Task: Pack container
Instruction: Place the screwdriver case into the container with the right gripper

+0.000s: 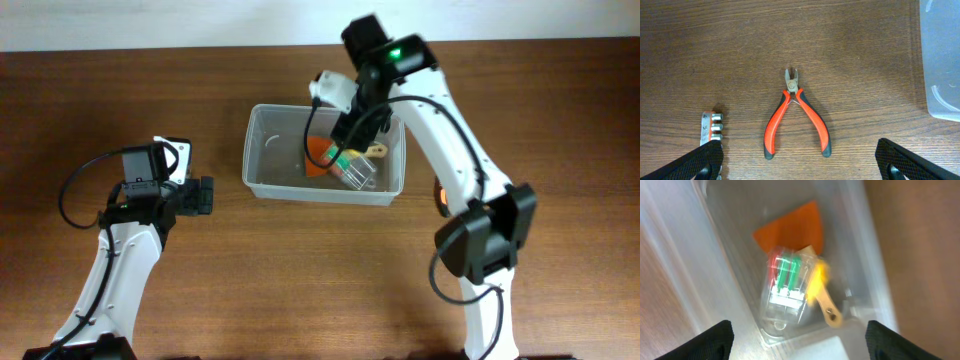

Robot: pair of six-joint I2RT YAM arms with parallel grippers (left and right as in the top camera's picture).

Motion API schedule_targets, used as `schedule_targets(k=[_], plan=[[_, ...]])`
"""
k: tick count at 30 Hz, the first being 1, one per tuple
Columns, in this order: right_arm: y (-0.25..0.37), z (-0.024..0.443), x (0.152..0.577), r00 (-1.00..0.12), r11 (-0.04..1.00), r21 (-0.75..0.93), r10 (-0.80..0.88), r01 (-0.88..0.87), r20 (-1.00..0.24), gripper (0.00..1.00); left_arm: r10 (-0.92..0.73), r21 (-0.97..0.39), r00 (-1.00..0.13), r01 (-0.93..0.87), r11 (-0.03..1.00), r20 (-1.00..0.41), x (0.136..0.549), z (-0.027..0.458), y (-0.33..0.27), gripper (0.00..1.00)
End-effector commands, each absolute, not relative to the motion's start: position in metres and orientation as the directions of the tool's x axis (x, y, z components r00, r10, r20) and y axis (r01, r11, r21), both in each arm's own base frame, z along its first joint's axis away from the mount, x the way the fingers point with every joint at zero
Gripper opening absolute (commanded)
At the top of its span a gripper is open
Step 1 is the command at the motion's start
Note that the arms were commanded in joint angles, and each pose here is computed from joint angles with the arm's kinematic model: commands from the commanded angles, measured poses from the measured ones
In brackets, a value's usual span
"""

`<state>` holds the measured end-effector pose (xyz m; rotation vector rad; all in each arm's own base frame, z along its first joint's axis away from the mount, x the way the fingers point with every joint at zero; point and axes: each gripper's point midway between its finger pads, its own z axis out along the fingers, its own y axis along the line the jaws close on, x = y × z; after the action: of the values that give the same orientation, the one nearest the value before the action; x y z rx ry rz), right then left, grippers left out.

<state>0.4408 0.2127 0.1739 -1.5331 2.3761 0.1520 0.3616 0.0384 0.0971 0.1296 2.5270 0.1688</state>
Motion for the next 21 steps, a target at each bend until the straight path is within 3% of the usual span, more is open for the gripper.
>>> schedule_targets(k=[1,7,11,14,15,18,20,21], plan=[[0.216,0.193,0.44,-0.373,0.429,-0.091,-0.858,-0.899,-0.353,0.77,0.146,0.166,-0.812,0.061,0.984,-0.566,0.366,0.101,0.041,0.99],[0.206,0.174,0.437,-0.399,0.437,-0.083,-0.871,-0.895,-0.286,0.75,0.146,0.166,-0.811,0.061,0.984,-0.566,0.366,0.101,0.041,0.99],[0.171,0.186,0.46,-0.563,0.617,-0.139,-0.773,-0.775,-0.294,0.68,0.146,0.166,-0.812,0.061,0.984,-0.566,0.366,0.101,0.041,0.99],[0.12,0.198,0.481,-0.806,0.872,-0.057,-0.472,-0.486,-0.357,0.7,0.146,0.166,-0.812,0.061,0.984,-0.566,0.366,0.101,0.041,0.99],[0.104,0.199,0.484,-0.853,0.917,-0.021,-0.378,-0.397,-0.36,0.75,0.146,0.166,-0.812,0.061,0.984,-0.566,0.366,0.101,0.041,0.99],[0.058,0.196,0.48,-0.929,0.969,0.108,-0.177,-0.222,-0.324,0.87,0.146,0.166,-0.812,0.061,0.984,-0.566,0.366,0.101,0.041,0.99],[0.017,0.188,0.478,-0.954,0.986,0.12,-0.08,-0.118,-0.288,0.83,0.146,0.166,-0.812,0.061,0.984,-0.566,0.366,0.101,0.041,0.99],[-0.016,0.178,0.477,-0.965,0.988,0.147,0.076,0.039,-0.252,0.82,0.146,0.166,-0.812,0.061,0.984,-0.566,0.366,0.101,0.041,0.99]])
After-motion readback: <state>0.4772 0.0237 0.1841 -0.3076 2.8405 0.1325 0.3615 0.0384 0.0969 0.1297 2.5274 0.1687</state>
